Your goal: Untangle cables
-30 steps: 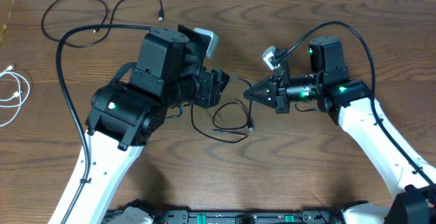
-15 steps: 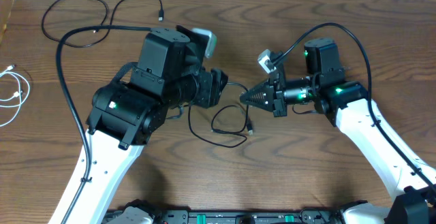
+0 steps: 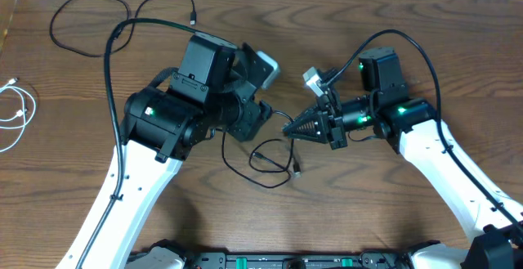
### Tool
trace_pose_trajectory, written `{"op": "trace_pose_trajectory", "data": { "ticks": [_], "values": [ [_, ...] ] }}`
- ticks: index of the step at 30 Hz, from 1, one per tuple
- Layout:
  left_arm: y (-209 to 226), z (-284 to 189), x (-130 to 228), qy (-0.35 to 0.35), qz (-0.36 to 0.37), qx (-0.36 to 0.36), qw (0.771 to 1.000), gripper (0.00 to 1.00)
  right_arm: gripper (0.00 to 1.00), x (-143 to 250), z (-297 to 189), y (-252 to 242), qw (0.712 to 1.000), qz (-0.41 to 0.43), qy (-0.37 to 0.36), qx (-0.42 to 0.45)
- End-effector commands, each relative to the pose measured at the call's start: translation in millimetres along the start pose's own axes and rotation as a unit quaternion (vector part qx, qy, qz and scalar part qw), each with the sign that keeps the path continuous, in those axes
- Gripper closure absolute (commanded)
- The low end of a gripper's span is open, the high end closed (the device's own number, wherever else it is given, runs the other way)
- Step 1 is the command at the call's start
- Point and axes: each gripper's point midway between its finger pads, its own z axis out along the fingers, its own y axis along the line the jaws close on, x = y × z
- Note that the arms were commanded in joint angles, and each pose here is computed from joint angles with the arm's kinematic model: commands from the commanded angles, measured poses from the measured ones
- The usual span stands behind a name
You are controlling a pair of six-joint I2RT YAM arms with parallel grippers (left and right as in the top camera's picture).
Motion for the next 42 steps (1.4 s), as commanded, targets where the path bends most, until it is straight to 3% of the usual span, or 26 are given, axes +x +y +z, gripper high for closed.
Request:
{"op": "trace_pose_trajectory", "data": {
  "ticks": [1,13,19,24,28,37,40,42],
  "values": [
    [-17.1,-1.8,5.3,0.006,0.045,0.047,0.998,0.42,0.99,-4.6,0.8,15.6,0.999,-0.026,-0.001,-0.026],
    [-10.2,-1.7,16.6,0.030,0.102,0.028,0.994,0.42,0.99,-5.5,-0.8,32.2,0.997,-0.030,-0.003,-0.074],
    [4.9,-1.2,3.2,0.010,0.129,-0.015,0.991,0.42,0.99,-3.0,1.5,37.0,0.996,-0.023,0.000,-0.087],
    [3.3,-1.1,0.7,0.004,0.129,-0.009,0.992,0.42,0.99,-1.8,4.6,39.0,0.996,-0.024,0.004,-0.091],
    [-2.4,-1.4,12.2,0.024,0.122,0.008,0.992,0.66,0.99,-2.7,4.8,36.3,0.996,-0.030,0.004,-0.083],
    [-9.6,-1.7,14.1,0.024,0.120,0.028,0.992,0.68,0.99,-2.8,4.4,38.9,0.996,-0.024,0.004,-0.091],
    [-12.3,-1.9,14.8,0.024,0.119,0.036,0.992,0.75,0.99,-2.8,4.4,38.9,0.996,-0.024,0.004,-0.091],
    [-12.7,-2.0,16.6,0.028,0.117,0.037,0.992,0.87,0.99,-2.7,4.4,38.9,0.996,-0.024,0.004,-0.091]
  ]
}}
